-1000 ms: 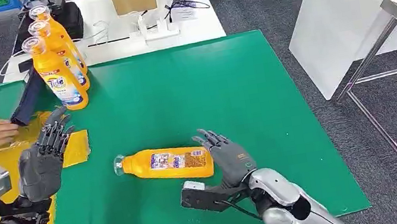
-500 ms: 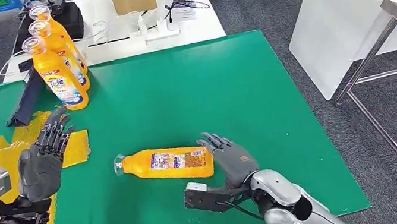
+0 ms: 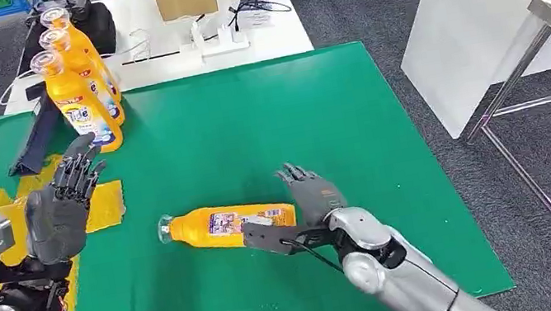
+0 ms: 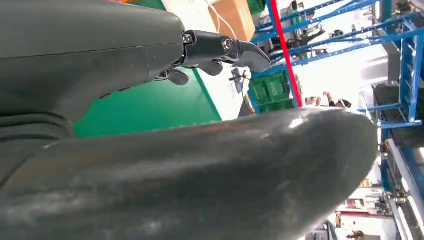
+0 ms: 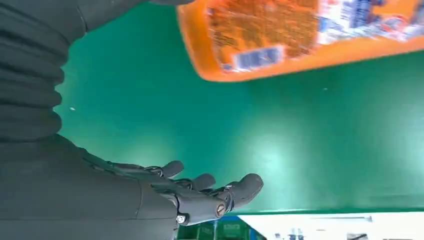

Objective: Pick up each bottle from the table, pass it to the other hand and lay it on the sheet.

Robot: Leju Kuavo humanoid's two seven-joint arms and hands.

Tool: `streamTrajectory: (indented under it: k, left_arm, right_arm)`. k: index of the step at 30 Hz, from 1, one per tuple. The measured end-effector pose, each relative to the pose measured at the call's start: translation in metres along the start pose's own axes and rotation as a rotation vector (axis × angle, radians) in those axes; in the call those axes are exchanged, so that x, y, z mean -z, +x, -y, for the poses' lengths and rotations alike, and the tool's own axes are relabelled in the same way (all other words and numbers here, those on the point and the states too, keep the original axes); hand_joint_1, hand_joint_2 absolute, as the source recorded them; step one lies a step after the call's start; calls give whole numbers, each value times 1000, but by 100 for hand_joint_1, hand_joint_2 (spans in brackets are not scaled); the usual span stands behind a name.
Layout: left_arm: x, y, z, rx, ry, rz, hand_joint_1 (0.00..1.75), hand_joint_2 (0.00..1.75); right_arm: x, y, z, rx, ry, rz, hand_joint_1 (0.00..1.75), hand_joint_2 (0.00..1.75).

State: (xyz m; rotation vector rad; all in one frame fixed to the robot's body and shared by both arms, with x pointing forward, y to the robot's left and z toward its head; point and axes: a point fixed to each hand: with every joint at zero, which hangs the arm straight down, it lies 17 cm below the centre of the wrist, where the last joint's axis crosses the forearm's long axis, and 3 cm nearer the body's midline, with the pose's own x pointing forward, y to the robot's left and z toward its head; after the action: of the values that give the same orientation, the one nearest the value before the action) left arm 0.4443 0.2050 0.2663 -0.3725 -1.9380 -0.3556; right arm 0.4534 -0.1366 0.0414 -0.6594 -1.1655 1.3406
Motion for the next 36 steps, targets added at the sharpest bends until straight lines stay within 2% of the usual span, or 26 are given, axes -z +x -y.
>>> streamTrajectory:
  k: [10,28,36]
  left_arm:
    - [10,9,3,-22,-7,35,0,0]
    - [11,6,6,-26,-14,28,0,0]
    - [20,9,7,-25,-22,23,0,0]
  right_arm:
    - [25,27,-2,50,72,63,0,175]
    - [30,29,-22,40,134,61,0,175]
    - [22,41,-56,16,304,100,0,175]
